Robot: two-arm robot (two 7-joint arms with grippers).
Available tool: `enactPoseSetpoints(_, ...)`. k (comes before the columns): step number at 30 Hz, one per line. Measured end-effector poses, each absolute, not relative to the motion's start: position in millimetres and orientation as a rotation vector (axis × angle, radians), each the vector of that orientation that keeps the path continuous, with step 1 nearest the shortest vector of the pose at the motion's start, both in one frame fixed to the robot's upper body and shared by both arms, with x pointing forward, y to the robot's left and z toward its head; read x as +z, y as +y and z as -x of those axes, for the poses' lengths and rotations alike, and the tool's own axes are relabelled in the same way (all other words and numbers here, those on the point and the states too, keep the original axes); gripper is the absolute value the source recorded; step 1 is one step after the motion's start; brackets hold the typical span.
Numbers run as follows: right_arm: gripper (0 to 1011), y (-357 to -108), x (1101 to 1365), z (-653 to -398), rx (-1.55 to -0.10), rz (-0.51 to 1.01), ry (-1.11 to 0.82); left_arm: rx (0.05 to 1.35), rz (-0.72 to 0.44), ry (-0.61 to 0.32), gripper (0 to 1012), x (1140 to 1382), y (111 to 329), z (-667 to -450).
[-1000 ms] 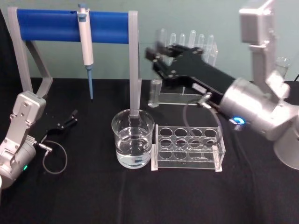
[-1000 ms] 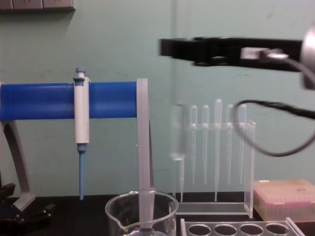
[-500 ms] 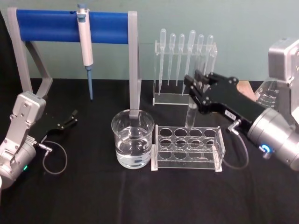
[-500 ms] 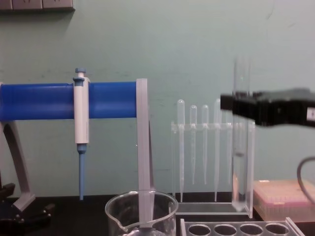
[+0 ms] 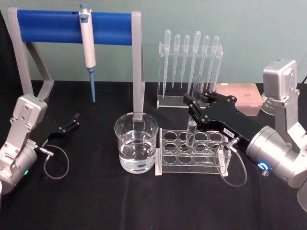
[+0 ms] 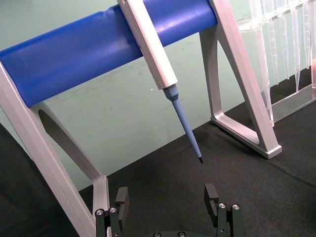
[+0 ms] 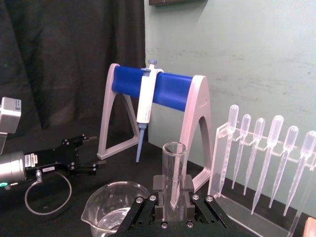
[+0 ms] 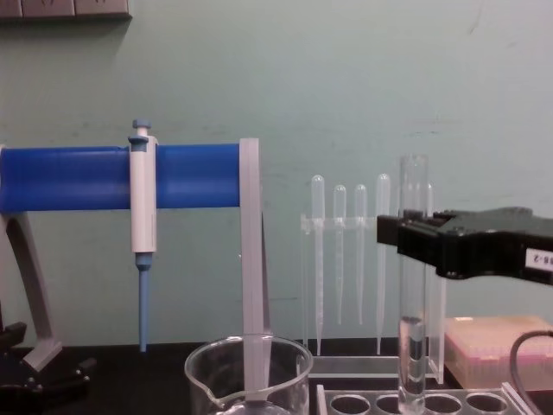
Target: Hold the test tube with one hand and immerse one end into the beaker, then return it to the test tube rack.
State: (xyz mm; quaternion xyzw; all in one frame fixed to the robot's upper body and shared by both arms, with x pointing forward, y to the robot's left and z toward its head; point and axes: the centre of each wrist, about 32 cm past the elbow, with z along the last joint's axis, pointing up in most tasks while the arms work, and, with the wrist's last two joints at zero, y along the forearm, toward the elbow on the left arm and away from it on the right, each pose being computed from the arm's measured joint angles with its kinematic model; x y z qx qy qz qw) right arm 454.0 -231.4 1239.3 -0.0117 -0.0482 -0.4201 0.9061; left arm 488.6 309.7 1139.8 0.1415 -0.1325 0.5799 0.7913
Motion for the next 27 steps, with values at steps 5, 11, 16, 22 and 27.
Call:
enactPoseSetpoints(5, 225, -228.5, 1232.1, -455.0, -0.860, 0.030, -0.083, 1.248, -0.305, -0.285, 1000, 1139.8, 309.7, -488.6)
enactPoseSetpoints(11, 224, -225.6, 1225.0, -456.0, -0.852, 0.036, -0.077, 1.248, -0.305, -0.285, 1000, 1139.8, 309.7, -488.6)
enactPoseSetpoints(16, 224, -224.5, 1220.9, -457.1, -0.849, 0.046, -0.084, 1.248, -0.304, -0.285, 1000, 1139.8, 309.7, -488.6)
enactPoseSetpoints(22, 224, -224.8, 1214.9, -458.9, -0.852, 0.064, -0.092, 1.248, -0.304, -0.285, 1000, 1139.8, 309.7, -488.6)
enactPoseSetpoints(27, 224, -225.1, 1208.0, -461.3, -0.851, 0.088, -0.087, 1.248, -0.304, -0.285, 1000, 1139.8, 309.7, -488.6)
